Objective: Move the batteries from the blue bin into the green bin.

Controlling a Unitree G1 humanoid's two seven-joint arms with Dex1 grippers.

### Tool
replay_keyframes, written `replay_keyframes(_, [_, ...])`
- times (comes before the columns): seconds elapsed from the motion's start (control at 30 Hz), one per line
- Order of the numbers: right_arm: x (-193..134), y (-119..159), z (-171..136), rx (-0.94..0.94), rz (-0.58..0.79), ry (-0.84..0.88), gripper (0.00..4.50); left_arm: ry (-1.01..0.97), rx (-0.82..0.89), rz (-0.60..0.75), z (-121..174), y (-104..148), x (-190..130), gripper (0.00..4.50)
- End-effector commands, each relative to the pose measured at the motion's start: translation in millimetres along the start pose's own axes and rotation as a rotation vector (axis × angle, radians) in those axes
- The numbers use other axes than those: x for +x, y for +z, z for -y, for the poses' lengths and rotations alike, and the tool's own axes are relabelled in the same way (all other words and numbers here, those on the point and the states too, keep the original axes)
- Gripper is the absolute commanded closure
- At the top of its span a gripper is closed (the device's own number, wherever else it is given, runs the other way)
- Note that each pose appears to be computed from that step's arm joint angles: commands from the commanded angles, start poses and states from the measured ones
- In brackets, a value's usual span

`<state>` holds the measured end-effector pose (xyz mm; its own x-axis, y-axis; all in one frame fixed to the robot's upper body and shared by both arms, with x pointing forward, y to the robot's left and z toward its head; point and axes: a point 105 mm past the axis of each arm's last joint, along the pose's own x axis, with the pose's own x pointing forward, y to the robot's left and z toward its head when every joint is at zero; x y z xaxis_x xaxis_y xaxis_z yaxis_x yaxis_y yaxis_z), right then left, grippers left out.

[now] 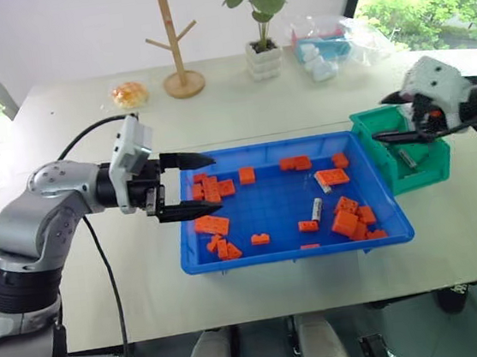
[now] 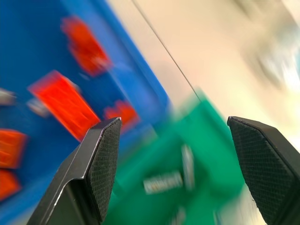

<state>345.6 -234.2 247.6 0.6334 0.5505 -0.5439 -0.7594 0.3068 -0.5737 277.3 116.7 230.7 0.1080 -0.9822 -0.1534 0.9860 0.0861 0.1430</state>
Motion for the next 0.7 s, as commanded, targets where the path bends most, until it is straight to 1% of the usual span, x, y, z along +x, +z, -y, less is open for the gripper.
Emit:
replay_keyframes(0.03, [19,25,-24,-0.212,0.025,0.207,0.82,0.006,0.05,0.01,1,10,0,0.0])
replay_keyframes(0.13, [41,32,-54,-0.389,0.016,0.419,0.82,0.022,0.051,0.015,2,11,-1,0.0])
replay_keyframes(0.23, [55,30,-69,-0.502,0.007,0.531,0.82,0.043,0.049,0.016,5,11,-3,0.0])
replay_keyframes(0.33, [63,26,-74,-0.563,0.0,0.578,0.82,0.061,0.046,0.015,7,10,-5,0.0])
replay_keyframes(0.5, [76,14,-85,-0.61,-0.008,0.639,0.82,0.085,0.042,0.01,11,9,-9,0.0])
replay_keyframes(0.7, [87,1,-84,-0.669,-0.035,0.639,0.82,0.096,0.046,0.012,12,12,-11,0.0])
